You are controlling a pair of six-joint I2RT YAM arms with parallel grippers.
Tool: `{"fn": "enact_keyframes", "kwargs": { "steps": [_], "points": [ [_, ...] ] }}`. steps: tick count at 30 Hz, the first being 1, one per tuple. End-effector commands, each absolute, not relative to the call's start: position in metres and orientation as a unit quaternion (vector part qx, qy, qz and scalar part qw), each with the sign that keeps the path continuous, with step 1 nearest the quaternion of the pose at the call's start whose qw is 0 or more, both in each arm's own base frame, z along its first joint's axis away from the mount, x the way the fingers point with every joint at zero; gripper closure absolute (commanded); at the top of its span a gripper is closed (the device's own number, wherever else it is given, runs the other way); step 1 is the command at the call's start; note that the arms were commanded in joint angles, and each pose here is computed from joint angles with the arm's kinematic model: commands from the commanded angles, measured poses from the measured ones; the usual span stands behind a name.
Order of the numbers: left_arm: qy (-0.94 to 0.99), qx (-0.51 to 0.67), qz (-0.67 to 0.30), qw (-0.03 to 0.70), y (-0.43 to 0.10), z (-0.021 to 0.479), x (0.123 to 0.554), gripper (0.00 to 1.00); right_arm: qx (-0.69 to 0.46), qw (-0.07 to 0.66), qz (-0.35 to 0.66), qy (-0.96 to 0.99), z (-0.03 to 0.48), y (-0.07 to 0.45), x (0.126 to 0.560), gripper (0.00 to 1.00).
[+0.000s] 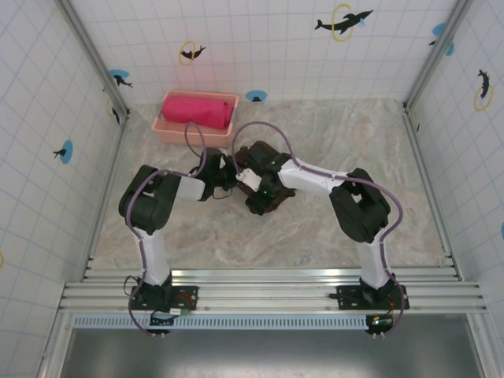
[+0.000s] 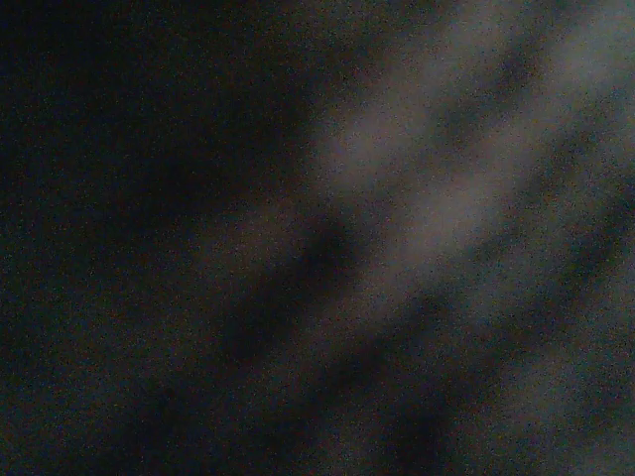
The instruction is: Roll up the long pants
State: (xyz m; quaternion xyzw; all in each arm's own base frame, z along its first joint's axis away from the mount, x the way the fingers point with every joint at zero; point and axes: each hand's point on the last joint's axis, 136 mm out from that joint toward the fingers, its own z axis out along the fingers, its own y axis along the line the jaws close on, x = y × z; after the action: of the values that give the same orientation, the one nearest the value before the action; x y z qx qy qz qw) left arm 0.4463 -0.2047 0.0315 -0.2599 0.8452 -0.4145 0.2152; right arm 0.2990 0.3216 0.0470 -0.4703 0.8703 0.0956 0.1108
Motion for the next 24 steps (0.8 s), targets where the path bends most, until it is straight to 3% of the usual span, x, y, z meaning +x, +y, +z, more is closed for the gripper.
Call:
{"fn": "enact_keyframes", "kwargs": {
  "steps": [1,8,13,24],
  "points": [
    [0.913,-0.296,-0.279,0.033,-0.189,-0.041,0.364,1.0,-0.454,0.157,0.082,0.873,0.095,0.306,0.299,0.01],
    [0.947,-0.285,-0.144,-0.019,-0.169,-0.008,0.355,1.0,-0.441,0.238,0.044,0.864,0.147,0.295,0.298,0.01],
    [0.95,-0.298,-0.075,-0.053,-0.161,-0.002,0.349,1.0,-0.431,0.254,0.055,0.864,0.143,0.304,0.29,0.01],
    [0.935,-0.338,0.019,-0.101,-0.166,-0.012,0.349,1.0,-0.466,0.286,-0.031,0.837,0.116,0.363,0.28,0.01]
  ]
}}
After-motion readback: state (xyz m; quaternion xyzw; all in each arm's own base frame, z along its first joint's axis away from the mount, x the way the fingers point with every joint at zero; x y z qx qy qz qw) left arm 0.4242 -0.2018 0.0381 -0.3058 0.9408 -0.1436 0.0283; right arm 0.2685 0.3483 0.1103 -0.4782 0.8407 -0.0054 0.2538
